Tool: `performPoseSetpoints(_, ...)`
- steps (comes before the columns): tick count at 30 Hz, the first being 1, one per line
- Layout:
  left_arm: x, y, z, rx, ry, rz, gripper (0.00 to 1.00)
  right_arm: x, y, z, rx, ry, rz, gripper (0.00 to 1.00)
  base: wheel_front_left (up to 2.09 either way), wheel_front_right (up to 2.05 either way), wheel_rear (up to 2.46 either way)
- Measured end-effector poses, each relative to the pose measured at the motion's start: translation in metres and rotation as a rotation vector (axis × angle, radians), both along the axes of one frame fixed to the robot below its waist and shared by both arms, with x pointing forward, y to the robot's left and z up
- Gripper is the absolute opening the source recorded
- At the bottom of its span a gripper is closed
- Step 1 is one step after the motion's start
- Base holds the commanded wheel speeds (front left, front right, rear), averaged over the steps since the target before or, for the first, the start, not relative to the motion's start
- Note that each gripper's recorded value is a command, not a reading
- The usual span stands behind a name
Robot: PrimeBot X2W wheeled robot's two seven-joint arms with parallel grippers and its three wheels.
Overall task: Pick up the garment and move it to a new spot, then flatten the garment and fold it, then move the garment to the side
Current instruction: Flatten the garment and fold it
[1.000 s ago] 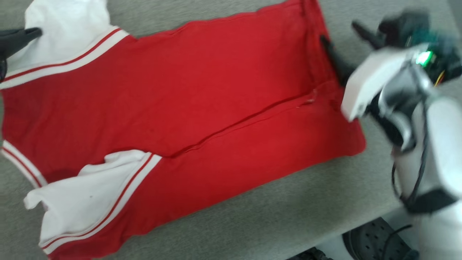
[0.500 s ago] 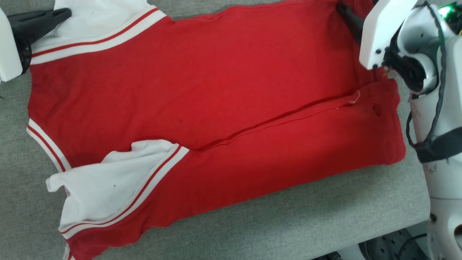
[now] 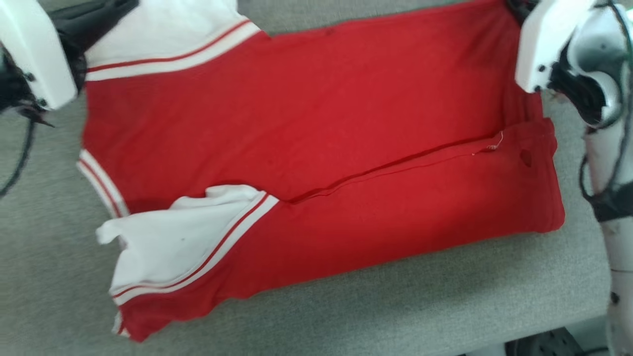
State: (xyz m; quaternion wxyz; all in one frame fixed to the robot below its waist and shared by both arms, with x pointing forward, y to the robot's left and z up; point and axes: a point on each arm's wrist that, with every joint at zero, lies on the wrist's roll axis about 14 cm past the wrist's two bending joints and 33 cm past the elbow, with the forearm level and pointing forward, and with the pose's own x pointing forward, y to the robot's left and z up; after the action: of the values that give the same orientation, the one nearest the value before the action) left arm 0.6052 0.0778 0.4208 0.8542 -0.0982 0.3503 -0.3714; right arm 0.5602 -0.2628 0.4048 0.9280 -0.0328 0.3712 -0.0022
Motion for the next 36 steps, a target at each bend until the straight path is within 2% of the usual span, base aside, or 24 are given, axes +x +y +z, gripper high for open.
performPoseSetpoints(4,-0.014,-0.006,0.039,-0.073,-0.078,0.004,0.0,-0.002,0.002,0.03,0.008,-0.092,0.032,0.0,0.0,0.0,0.0)
performPoseSetpoints(9,-0.053,-0.007,0.075,-0.144,-0.138,-0.009,0.0,-0.023,0.001,0.052,0.005,-0.141,0.074,0.0,0.0,0.0,0.0)
performPoseSetpoints(17,-0.13,0.022,0.089,-0.216,-0.187,0.058,0.0,-0.077,0.014,0.056,0.034,-0.154,0.154,0.0,0.0,0.0,0.0)
performPoseSetpoints(23,-0.18,0.044,0.066,-0.257,-0.135,0.162,0.0,-0.118,0.015,0.048,0.067,-0.137,0.151,0.0,0.0,0.0,0.0)
performPoseSetpoints(26,-0.198,0.051,0.043,-0.238,-0.068,0.191,0.0,-0.135,0.013,0.038,0.089,-0.111,0.127,0.0,0.0,0.0,0.0)
performPoseSetpoints(36,-0.215,0.045,-0.011,-0.226,0.011,0.277,0.0,-0.158,0.014,-0.004,0.15,-0.033,0.046,0.0,0.0,0.0,0.0)
